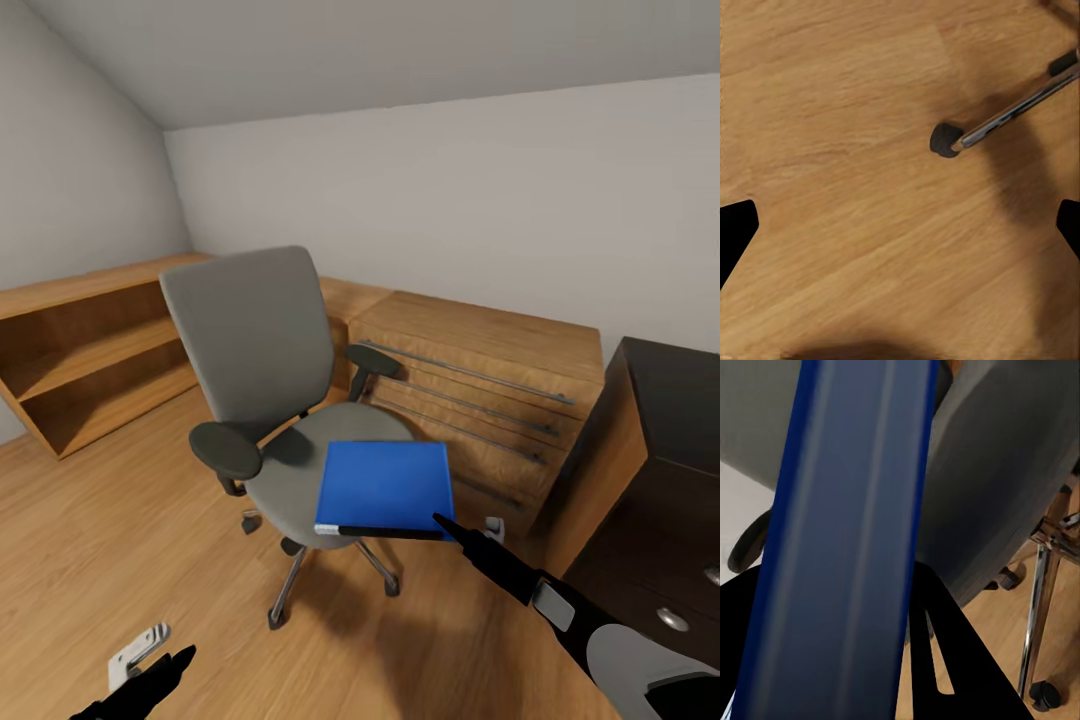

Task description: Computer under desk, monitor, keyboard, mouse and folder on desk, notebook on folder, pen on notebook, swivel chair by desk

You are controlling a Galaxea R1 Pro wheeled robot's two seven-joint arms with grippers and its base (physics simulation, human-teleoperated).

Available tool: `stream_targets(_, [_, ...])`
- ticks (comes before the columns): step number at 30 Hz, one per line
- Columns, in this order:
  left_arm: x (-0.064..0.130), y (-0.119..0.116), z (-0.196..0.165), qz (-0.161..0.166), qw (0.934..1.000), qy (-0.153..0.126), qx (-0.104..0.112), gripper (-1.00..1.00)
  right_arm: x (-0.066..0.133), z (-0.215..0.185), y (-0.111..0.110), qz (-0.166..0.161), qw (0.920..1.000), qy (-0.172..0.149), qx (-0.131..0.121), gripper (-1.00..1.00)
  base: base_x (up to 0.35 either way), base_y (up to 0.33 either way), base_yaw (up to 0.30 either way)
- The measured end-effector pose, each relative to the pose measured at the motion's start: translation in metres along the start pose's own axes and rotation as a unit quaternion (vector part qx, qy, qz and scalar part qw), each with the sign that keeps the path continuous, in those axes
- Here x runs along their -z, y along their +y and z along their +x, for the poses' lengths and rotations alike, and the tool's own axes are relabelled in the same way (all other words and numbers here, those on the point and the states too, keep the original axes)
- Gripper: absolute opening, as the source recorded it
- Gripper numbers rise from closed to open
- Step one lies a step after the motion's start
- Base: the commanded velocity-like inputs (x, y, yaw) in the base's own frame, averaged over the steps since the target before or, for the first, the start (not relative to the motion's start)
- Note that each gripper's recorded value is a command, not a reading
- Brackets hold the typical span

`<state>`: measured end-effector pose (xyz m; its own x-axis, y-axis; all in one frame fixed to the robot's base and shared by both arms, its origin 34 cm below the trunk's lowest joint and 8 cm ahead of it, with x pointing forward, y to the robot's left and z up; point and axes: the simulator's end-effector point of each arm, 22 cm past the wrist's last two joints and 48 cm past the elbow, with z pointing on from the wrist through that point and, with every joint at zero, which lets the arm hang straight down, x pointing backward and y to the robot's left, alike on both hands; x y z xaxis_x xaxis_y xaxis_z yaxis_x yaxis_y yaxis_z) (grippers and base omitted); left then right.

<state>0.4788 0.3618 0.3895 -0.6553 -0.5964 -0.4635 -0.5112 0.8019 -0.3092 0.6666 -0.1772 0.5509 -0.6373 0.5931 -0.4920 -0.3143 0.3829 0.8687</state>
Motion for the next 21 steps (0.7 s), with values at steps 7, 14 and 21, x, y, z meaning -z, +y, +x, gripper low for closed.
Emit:
stream_targets(7, [0.007, 0.002, -0.001, -0.009, 1.0, 0.0, 0.002, 1.0, -0.001, -0.01, 0.013, -0.003, 1.0, 0.0, 0.001, -1.0, 0.0, 0.0, -0.011])
stream_targets(14, [0.01, 0.028, 0.014, -0.042, 0.9991, -0.009, 0.008, 1.0, -0.001, -0.02, 0.025, -0.005, 1.0, -0.001, -0.002, -1.0, 0.0, 0.0, -0.001])
stream_targets(21, [0.019, 0.038, 0.02, -0.058, 0.9982, -0.009, 0.013, 1.0, -0.001, -0.029, 0.043, -0.019, 0.9998, 0.001, -0.007, -1.0, 0.0, 0.0, 0.0])
